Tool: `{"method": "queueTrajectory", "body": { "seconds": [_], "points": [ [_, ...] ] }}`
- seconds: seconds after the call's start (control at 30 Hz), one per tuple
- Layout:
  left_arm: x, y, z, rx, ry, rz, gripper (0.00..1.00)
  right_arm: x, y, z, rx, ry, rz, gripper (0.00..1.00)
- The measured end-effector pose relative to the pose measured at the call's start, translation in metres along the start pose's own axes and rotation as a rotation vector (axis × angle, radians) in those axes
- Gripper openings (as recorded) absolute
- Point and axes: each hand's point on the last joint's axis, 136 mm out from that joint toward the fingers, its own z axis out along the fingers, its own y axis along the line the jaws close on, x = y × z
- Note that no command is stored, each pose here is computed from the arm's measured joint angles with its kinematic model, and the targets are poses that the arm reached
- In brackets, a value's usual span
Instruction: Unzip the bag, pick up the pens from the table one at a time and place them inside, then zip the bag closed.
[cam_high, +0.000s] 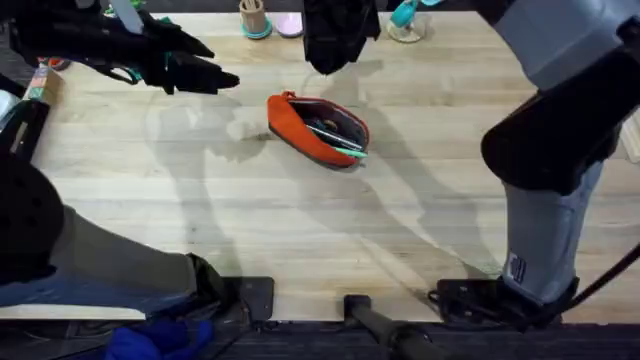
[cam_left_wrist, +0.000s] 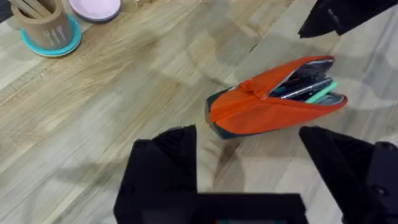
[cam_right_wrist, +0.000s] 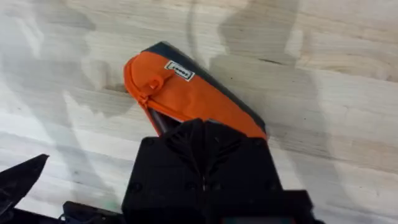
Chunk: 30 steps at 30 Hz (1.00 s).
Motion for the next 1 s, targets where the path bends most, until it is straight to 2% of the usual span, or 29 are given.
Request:
{"method": "queueTrajectory", "body": {
  "seconds": [0.2, 0.23, 0.27, 0.43, 0.47, 0.53, 1.0],
  "points": [
    [0.000, 0.000, 0.000, 0.000, 0.000, 0.000, 0.993, -0.001, 0.001, -0.003, -0.004, -0.007, -0.005, 0.031],
    [0.000, 0.000, 0.000, 0.000, 0.000, 0.000, 0.993, -0.001, 0.001, -0.003, -0.004, -0.007, -0.005, 0.064],
    [0.000, 0.000, 0.000, 0.000, 0.000, 0.000, 0.993, -0.001, 0.001, -0.003, -0.004, -0.007, -0.007, 0.166],
    [0.000, 0.000, 0.000, 0.000, 0.000, 0.000, 0.994, -0.001, 0.000, -0.004, -0.002, -0.005, -0.007, 0.869],
    [0.000, 0.000, 0.000, 0.000, 0.000, 0.000, 0.994, -0.001, 0.000, -0.004, -0.002, -0.005, -0.012, 0.963],
    [0.000, 0.000, 0.000, 0.000, 0.000, 0.000, 0.994, -0.001, 0.001, -0.006, -0.003, -0.008, -0.014, 0.993],
    [0.000, 0.000, 0.000, 0.000, 0.000, 0.000, 0.993, 0.001, 0.019, -0.010, -0.027, -0.032, -0.048, 0.995]
  ]
}}
